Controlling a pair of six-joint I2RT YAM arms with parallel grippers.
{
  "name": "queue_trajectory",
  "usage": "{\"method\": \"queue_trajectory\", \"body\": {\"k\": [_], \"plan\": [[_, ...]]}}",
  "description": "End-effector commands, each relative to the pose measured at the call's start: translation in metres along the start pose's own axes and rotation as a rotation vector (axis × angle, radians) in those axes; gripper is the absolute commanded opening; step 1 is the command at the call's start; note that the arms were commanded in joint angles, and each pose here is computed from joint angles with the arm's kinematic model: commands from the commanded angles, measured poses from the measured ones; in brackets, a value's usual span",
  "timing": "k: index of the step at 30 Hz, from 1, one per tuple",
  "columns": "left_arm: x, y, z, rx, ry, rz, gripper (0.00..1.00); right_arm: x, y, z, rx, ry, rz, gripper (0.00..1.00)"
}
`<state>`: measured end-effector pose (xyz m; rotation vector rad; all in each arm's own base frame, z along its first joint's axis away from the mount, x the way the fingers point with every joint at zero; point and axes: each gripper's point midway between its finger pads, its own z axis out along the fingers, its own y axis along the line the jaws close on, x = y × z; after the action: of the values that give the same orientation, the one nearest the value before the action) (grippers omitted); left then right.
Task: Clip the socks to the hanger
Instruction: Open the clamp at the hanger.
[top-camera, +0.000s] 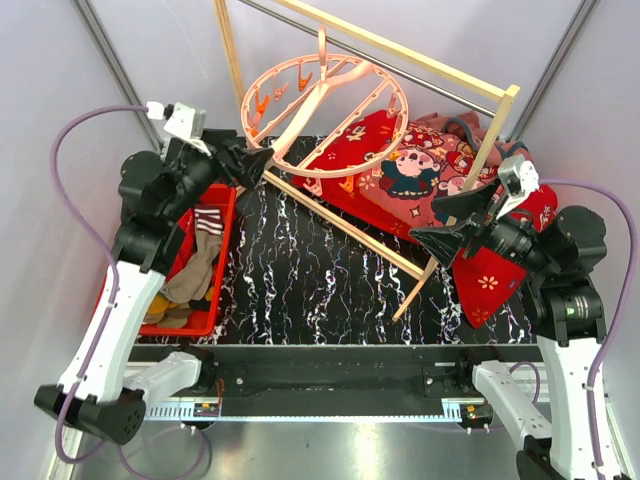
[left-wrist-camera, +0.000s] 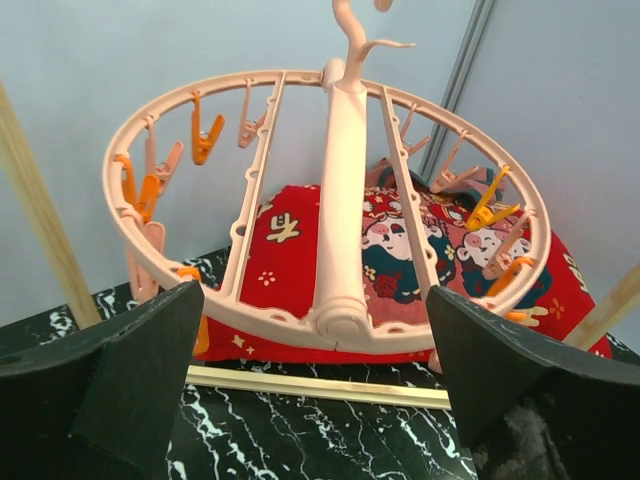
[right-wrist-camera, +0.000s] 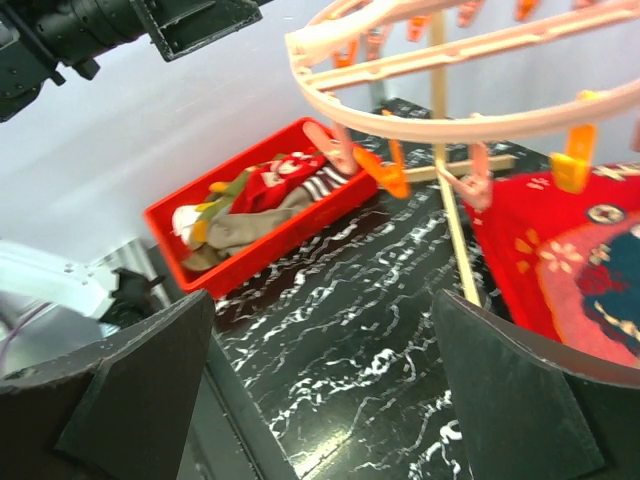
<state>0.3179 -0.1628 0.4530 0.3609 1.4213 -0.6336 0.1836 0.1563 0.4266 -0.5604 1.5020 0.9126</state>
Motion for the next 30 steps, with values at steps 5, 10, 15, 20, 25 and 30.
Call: {"method": "queue_trajectory", "body": {"k": [5, 10, 15, 20, 25, 30], "plan": [[-0.028, -0.018, -0.061, -0.033, -0.102, 0.071, 0.99, -0.023, 0.027, 0.016, -0.222, -0.039, 0.026, 1.0], [0.009, -0.011, -0.084, -0.085, -0.053, 0.058, 0.99, -0.016, 0.029, 0.044, -0.263, 0.02, 0.043, 1.0], [0.038, -0.008, -0.105, -0.118, -0.012, 0.048, 0.99, -0.002, 0.05, 0.077, -0.265, 0.072, 0.026, 1.0], [0.068, -0.003, -0.114, -0.141, 0.028, 0.041, 0.99, 0.017, 0.051, 0.111, -0.183, 0.1, -0.009, 1.0], [0.092, 0.004, -0.111, -0.15, 0.066, 0.044, 0.99, 0.035, 0.059, 0.134, -0.111, 0.118, -0.068, 1.0], [0.114, 0.013, -0.106, -0.166, 0.095, 0.047, 0.99, 0.045, 0.041, 0.151, 0.051, 0.101, -0.128, 1.0]]}}
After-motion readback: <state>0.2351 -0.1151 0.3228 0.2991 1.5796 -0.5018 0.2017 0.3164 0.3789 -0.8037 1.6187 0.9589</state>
